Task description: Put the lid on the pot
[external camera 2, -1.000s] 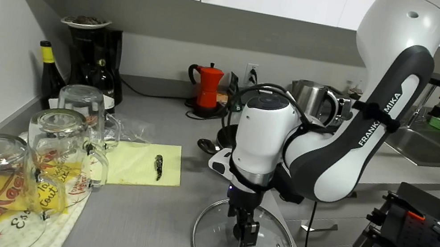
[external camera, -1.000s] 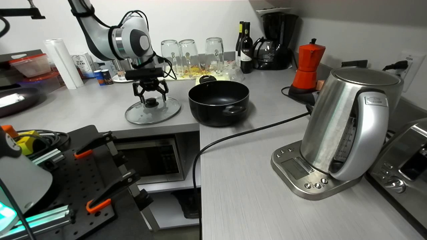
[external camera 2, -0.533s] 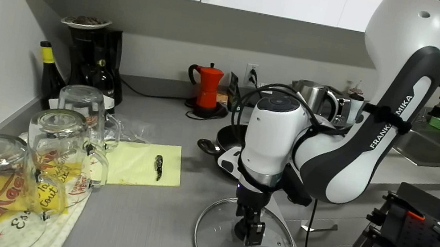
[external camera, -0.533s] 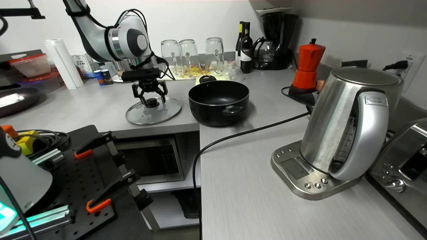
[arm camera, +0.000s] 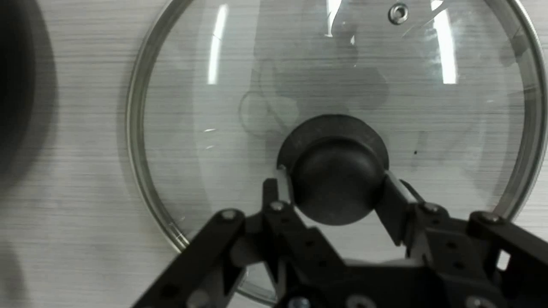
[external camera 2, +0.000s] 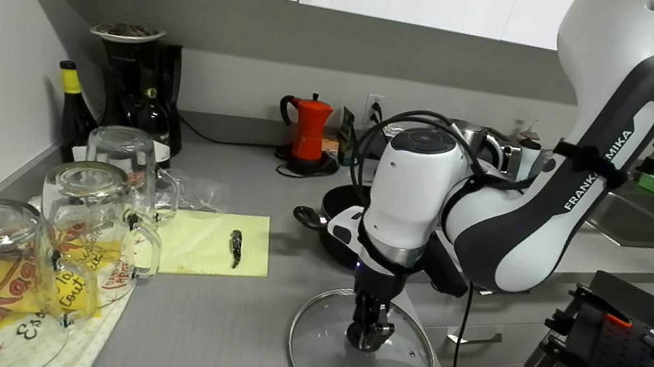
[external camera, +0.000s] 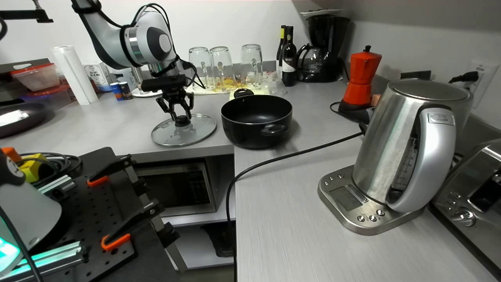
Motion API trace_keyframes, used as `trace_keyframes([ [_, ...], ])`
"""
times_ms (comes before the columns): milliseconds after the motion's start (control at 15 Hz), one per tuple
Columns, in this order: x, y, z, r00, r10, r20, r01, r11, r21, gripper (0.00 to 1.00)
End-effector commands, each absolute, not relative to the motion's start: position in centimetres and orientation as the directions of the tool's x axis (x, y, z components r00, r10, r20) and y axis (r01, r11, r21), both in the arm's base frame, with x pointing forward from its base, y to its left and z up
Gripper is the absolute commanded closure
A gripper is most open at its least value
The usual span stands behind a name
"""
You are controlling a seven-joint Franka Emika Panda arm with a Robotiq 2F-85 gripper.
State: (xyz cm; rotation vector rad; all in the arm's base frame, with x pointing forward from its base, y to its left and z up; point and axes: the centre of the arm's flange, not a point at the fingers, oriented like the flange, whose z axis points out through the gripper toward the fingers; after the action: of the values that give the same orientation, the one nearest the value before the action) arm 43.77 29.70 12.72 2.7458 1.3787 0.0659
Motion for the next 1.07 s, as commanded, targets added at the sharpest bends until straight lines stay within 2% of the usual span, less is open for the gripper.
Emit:
trace_keyframes([
  [0, 42.9, 29.2, 13.1, 0.607, 0.795, 0.017, 0.788, -0.605, 0.113, 0.75],
  [467, 43.1, 30.2, 16.0, 0.592, 0.805, 0.031, 0.792, -0.588, 0.162, 0.75],
  [1000, 43.1, 31.9, 23.5, 0.561, 0.824, 0.078, 0.799, -0.563, 0.210, 0.75],
])
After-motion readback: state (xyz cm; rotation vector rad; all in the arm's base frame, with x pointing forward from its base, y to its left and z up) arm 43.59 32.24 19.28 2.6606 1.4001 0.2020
